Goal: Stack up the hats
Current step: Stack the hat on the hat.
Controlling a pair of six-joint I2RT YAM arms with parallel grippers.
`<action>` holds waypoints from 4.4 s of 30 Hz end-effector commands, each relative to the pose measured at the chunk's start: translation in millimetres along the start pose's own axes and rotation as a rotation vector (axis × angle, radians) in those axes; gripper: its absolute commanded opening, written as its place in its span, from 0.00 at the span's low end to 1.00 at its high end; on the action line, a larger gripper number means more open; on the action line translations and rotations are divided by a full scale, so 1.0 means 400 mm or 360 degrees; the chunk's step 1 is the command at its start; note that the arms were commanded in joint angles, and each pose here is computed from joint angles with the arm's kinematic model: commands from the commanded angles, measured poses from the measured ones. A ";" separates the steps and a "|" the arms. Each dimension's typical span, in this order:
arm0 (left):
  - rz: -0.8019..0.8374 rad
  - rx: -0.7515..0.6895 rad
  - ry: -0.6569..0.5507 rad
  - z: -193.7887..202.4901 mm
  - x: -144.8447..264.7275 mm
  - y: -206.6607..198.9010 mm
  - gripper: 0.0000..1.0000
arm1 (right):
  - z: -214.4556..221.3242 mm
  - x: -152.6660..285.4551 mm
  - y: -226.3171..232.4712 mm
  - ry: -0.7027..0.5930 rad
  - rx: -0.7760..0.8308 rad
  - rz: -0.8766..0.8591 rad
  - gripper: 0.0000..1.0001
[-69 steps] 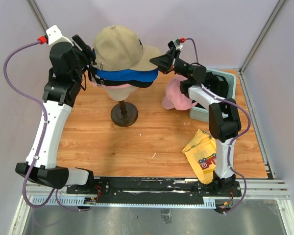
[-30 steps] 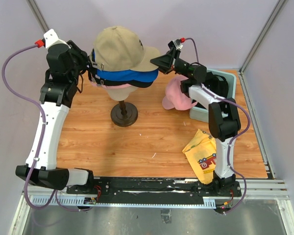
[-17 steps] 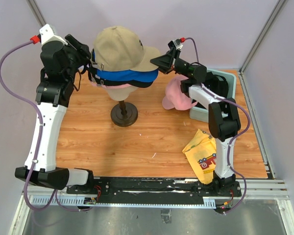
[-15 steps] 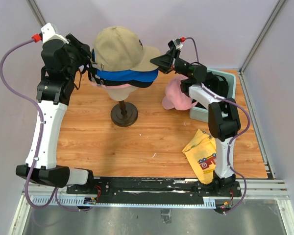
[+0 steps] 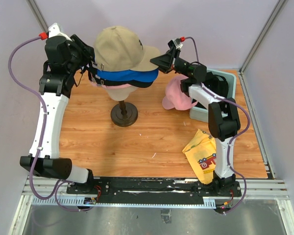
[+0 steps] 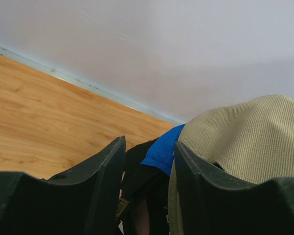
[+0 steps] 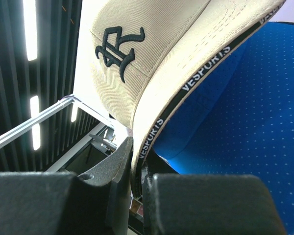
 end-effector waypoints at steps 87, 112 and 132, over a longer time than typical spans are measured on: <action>-0.0139 -0.0043 0.0031 -0.039 0.116 0.051 0.00 | -0.036 0.049 -0.029 -0.0007 -0.0186 0.0027 0.06; -0.0200 -0.0029 0.0251 0.065 0.129 0.108 0.00 | 0.033 0.097 -0.090 -0.0006 -0.0256 0.0131 0.02; -0.0267 -0.0035 0.0335 0.136 0.126 0.160 0.00 | 0.050 0.103 -0.156 0.0009 -0.0341 0.0235 0.01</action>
Point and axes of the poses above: each gripper's point midway between its finger pads, its own x axis back along the fingers, its own y axis along the line the jaws close on, z = x × y, the point moved 7 cm from there along x, back along the fingers, and after that the axes turned 4 degrees about x, right-handed, at the moved point
